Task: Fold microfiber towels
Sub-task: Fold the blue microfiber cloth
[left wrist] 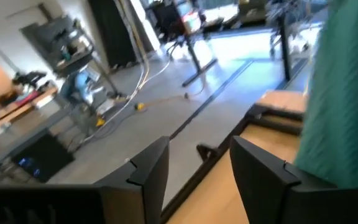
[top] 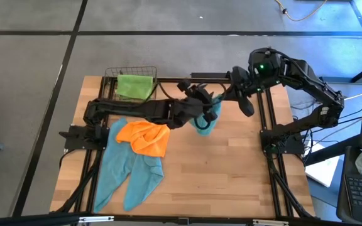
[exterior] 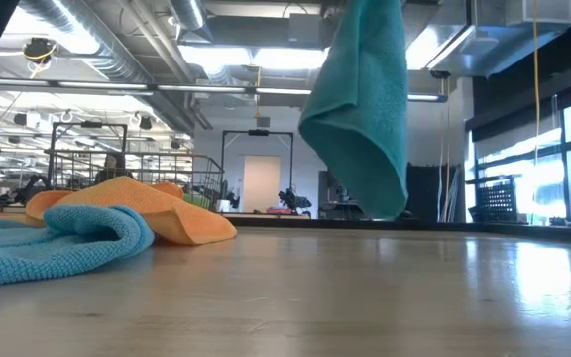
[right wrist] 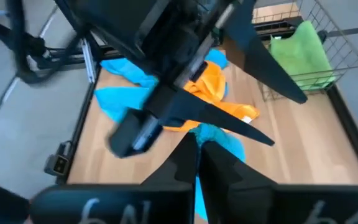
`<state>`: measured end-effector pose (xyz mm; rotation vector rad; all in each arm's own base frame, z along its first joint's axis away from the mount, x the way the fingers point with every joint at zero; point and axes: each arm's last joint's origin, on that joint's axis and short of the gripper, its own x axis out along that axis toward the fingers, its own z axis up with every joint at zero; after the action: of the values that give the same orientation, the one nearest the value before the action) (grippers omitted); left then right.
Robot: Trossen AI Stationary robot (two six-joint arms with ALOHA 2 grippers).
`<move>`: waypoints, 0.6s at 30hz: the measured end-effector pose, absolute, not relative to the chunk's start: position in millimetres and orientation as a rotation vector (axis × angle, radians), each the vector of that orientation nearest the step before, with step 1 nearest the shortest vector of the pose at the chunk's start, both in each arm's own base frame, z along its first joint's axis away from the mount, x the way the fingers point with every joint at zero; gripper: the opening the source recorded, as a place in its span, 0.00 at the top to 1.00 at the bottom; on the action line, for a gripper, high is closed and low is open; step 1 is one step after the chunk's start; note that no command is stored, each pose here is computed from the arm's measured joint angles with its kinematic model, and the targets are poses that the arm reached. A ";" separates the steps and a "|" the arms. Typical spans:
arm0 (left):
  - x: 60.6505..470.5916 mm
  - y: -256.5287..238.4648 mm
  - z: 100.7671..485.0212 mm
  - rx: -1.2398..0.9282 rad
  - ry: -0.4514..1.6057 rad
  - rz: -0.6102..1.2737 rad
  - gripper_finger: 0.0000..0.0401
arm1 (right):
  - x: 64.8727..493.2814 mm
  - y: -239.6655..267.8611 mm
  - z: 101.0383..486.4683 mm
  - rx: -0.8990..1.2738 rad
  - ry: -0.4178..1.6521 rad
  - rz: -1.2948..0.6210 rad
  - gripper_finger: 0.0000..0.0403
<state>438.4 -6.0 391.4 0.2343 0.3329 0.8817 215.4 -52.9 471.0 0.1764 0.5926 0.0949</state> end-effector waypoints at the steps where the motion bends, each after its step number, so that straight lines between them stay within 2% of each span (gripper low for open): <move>1: 438.5 -6.9 389.2 0.235 0.343 0.890 0.59 | 213.6 -52.0 471.8 0.185 0.590 0.106 0.97; 8: 434.3 -1.2 381.2 0.286 0.436 0.920 0.59 | 205.9 -45.3 479.4 0.177 0.541 0.121 0.97; 15: 432.4 -11.8 379.5 0.207 0.402 0.938 0.59 | 208.5 -39.3 481.8 0.161 0.517 0.145 0.97; 18: 432.2 -24.9 379.3 0.157 0.375 0.900 0.59 | 208.4 -40.6 480.7 0.145 0.530 0.080 0.97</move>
<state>432.2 -24.9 379.3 0.1569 0.3749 0.9001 208.4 -40.6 480.7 0.1449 0.5302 0.0798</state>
